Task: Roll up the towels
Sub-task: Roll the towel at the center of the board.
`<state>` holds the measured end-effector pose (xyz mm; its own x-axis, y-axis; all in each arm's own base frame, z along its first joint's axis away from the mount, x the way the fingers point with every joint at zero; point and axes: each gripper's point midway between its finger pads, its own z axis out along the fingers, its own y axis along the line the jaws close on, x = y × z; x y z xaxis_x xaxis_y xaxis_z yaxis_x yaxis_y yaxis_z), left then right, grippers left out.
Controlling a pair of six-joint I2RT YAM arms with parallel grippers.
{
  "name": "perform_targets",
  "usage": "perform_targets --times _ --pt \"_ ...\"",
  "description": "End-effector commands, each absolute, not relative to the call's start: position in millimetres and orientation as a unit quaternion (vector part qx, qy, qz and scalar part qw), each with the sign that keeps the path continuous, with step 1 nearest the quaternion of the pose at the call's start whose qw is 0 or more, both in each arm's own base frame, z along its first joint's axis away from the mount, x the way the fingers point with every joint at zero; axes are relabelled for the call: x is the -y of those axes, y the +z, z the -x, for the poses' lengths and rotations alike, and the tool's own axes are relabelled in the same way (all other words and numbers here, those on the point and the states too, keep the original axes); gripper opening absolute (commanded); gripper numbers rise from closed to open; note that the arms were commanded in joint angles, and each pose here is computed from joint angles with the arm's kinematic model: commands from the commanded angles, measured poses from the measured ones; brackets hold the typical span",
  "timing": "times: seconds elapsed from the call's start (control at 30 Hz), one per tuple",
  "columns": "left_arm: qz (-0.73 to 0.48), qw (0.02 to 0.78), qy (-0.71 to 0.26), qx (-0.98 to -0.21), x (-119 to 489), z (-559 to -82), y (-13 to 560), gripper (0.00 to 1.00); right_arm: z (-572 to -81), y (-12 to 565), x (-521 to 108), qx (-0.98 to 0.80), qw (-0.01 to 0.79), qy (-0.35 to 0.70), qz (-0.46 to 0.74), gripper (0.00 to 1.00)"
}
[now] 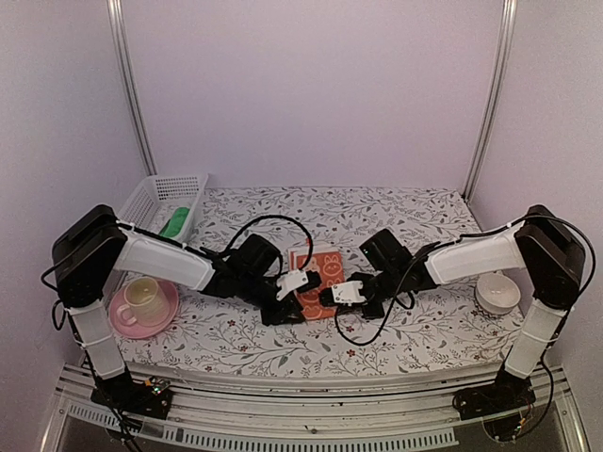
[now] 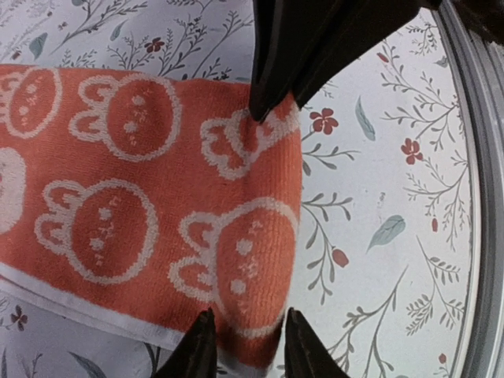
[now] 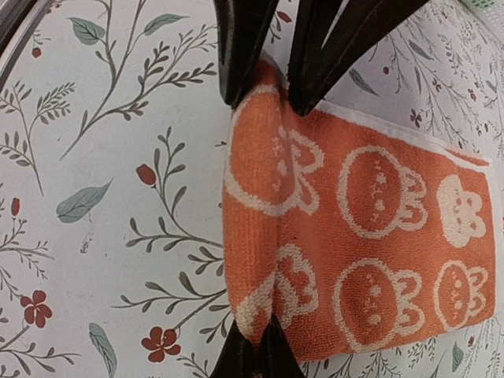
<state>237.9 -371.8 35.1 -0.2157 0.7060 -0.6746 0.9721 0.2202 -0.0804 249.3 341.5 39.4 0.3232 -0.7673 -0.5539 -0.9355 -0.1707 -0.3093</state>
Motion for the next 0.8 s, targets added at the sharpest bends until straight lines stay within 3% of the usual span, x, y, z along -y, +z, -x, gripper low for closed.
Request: perform_targets --times 0.0,0.33,0.53,0.77 --pt "-0.557 0.278 -0.26 -0.738 369.1 -250.1 45.9 0.24 -238.2 32.2 -334.3 -0.586 0.254 0.181 0.748 0.03" --pt "-0.546 0.272 -0.265 -0.747 369.3 -258.9 40.7 0.01 -243.0 27.5 -330.4 -0.607 0.219 0.206 0.735 0.06" --pt "-0.538 0.267 -0.267 -0.754 369.2 -263.6 36.4 0.0 -255.3 23.5 -327.3 -0.631 0.202 0.216 0.717 0.13" --pt "-0.524 0.259 -0.257 -0.769 364.0 -270.9 27.5 0.0 -265.4 34.6 -323.0 -0.641 0.208 0.229 0.703 0.33"
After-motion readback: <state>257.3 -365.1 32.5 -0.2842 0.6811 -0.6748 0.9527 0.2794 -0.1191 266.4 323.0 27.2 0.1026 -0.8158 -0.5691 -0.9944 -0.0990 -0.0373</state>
